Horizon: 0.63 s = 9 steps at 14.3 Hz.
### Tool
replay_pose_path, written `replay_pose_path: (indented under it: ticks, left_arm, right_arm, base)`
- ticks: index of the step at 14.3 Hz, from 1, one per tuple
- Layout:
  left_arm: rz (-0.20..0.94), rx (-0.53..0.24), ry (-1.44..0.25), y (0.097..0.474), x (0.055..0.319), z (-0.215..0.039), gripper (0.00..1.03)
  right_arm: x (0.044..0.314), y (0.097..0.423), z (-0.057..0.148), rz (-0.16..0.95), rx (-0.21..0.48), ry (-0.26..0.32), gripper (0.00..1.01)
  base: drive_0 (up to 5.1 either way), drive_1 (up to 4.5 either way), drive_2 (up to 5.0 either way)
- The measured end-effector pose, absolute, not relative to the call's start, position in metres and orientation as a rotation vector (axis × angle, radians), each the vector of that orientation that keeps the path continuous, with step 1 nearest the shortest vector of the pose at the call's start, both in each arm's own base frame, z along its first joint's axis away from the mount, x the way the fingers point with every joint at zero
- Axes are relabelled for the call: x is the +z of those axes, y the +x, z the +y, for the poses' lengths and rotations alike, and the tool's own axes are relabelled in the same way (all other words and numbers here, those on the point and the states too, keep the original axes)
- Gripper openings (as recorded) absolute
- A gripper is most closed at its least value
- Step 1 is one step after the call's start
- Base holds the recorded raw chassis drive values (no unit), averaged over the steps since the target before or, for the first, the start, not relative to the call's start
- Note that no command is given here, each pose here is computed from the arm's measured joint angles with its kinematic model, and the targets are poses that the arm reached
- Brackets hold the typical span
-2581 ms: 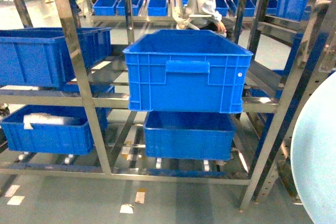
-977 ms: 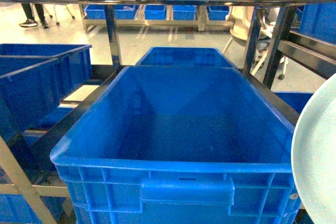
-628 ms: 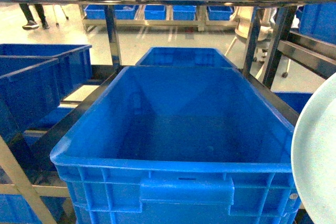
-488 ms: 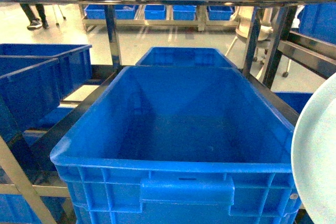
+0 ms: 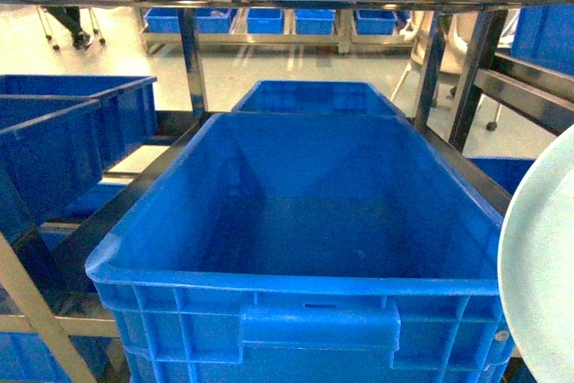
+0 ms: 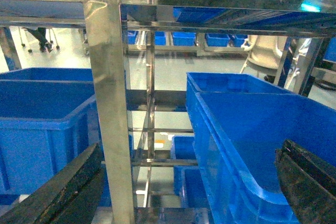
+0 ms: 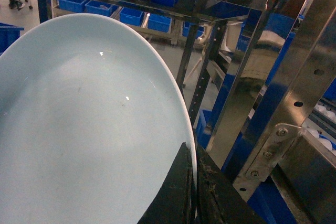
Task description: Place blue tray on left shelf second layer neatly
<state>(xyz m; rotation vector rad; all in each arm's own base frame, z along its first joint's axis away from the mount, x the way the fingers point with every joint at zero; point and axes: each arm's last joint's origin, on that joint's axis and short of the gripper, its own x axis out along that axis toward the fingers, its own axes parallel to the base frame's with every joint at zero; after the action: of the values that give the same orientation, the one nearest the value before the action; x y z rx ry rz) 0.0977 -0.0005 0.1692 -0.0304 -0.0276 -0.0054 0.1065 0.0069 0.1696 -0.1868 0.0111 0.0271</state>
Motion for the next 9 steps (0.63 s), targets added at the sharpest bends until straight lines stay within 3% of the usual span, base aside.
replay_pose_path:
  ticks: [9]
  left_arm:
    - [-0.028,-0.005,-0.030,0.0977,0.1692,-0.0005,0.98]
  right_arm:
    - [0.1696,0.1065,0.0069,0.011,0.027,-0.187,0.02]
  base:
    - [0.0,0.00,0.0]
